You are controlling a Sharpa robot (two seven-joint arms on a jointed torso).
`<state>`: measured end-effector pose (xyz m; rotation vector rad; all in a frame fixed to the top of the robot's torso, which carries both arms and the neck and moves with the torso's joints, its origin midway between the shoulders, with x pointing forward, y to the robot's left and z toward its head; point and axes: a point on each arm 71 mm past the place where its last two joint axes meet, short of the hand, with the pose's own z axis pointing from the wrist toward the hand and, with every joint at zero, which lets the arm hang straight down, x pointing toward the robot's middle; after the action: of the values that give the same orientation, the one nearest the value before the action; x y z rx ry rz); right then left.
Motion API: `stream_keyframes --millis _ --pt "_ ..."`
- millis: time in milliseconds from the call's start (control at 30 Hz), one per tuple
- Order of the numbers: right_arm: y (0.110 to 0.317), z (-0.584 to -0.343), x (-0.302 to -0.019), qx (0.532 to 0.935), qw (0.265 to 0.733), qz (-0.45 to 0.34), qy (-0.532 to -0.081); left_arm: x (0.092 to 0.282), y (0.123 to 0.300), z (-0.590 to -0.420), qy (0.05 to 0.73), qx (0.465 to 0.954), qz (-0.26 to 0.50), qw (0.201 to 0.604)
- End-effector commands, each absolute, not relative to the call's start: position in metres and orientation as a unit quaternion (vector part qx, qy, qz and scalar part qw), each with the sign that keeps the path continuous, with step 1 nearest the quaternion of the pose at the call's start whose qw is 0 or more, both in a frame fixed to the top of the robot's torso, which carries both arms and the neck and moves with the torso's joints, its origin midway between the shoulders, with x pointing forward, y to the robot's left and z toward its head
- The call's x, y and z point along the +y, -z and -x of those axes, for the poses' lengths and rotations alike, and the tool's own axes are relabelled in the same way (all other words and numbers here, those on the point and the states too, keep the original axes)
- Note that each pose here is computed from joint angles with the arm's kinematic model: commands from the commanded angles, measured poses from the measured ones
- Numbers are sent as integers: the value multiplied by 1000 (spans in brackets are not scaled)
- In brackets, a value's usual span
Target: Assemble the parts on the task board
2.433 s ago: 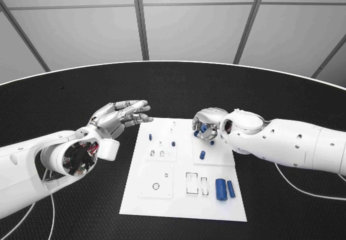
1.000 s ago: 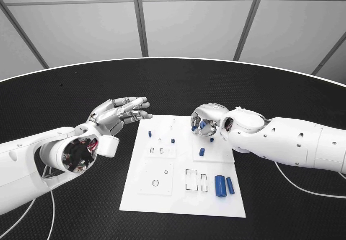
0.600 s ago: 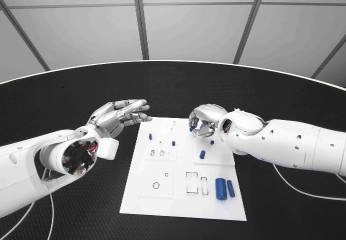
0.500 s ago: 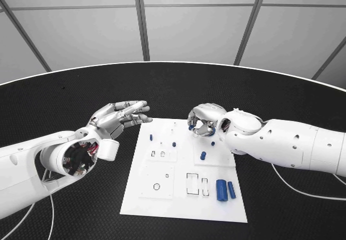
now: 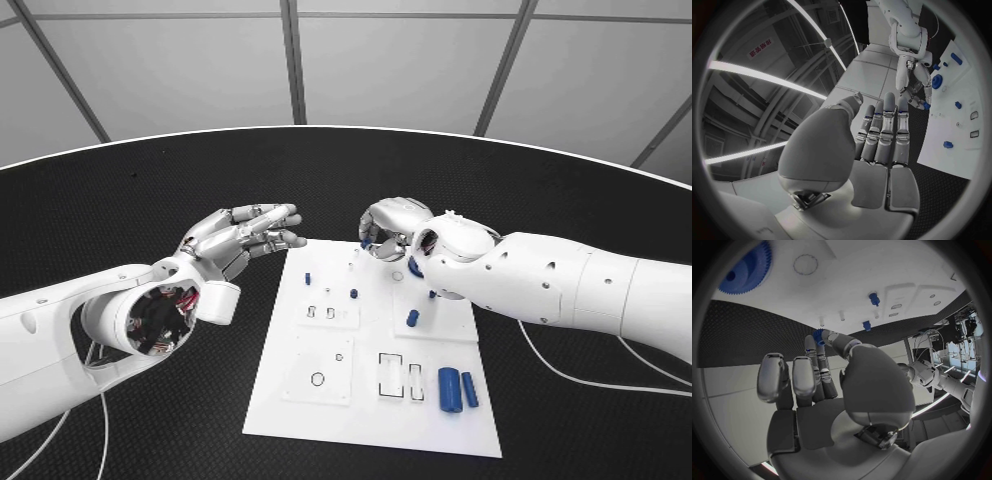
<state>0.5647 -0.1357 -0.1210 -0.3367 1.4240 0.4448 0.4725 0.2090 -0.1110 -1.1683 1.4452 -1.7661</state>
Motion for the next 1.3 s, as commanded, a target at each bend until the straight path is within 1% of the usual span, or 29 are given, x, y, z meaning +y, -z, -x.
stream_keyframes --millis 33,300,1300 --pt "120 -567 -130 644 721 155 -203 208 110 -473 661 540 435 285" --pt "121 -570 -125 646 719 158 -200 205 108 -474 663 541 433 284" --pt "124 -576 -127 664 707 159 -184 202 107 -474 664 542 430 282"
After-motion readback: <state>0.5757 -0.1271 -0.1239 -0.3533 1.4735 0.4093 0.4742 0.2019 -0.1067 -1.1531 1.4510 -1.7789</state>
